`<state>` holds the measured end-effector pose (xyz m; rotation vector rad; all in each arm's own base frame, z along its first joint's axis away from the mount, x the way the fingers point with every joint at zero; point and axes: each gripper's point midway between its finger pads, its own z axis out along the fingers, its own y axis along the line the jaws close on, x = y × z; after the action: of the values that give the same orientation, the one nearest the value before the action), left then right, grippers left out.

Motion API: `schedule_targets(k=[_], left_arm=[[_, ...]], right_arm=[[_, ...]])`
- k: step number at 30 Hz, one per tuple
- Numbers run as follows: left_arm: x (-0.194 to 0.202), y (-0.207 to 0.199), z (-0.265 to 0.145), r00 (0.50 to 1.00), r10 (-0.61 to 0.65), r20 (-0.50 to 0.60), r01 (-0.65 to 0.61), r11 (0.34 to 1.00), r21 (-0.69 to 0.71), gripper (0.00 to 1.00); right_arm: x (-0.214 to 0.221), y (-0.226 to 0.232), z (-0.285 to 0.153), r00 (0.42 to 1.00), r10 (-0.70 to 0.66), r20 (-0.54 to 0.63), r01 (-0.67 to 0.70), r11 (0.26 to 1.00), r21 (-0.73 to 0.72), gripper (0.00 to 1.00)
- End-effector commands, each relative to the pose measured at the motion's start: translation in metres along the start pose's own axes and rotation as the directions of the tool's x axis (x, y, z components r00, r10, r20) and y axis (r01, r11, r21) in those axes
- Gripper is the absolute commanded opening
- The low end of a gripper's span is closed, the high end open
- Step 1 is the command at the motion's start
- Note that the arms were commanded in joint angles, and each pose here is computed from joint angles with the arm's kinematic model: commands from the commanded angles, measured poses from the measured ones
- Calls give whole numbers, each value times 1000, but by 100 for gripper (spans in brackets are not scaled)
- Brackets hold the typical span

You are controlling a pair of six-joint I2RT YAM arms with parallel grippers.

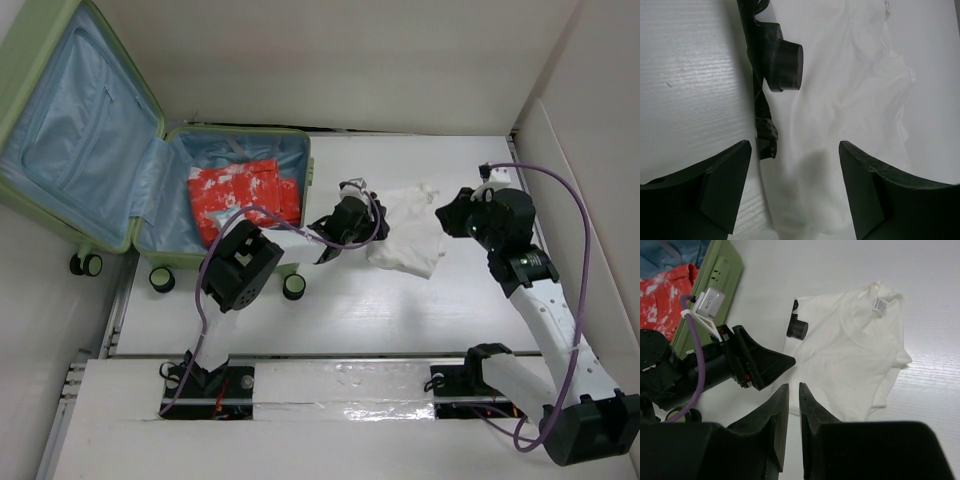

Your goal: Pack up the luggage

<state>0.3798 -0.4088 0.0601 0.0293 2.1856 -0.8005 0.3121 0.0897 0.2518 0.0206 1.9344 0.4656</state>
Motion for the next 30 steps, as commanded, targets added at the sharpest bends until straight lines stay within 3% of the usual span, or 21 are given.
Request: schedule_targets(k=[1,5,11,14,17,18,19,23,30], left_arm=[[-14,-16,-3,999,-8,31,7,1000,27,69],[-11,1,2,999,13,30,-12,998,-54,68],[9,-14,37,999,2,-51,-2,1000,-11,63],[9,-15,48,999,-11,-49,10,1000,-14,49],[9,-20,55,998,-15,-59,15,1000,0,28],[8,-21,57,998,-19,-54,19,1000,-2,8],[6,-22,57,999,-20,-44,20,1000,5,0],[-14,-30,50,1000,-27,-13,28,998,58,0],[-119,-96,-16,986,54,157,-85,976,201,0]], right_arm=[[-9,13,2,999,-17,42,19,999,-49,20],[-14,16,-1,997,-17,69,21,998,-51,20],[-24,28,-6,995,-13,99,23,995,-98,20],[-29,31,-12,992,-11,123,24,994,-105,20],[-36,38,-18,988,0,154,20,992,-128,20],[-42,41,-23,985,-1,171,24,991,-133,21],[-44,42,-25,984,-2,175,25,991,-134,21],[-56,47,-38,977,-7,215,39,989,-144,21],[-58,45,-45,968,4,250,30,990,-134,21]])
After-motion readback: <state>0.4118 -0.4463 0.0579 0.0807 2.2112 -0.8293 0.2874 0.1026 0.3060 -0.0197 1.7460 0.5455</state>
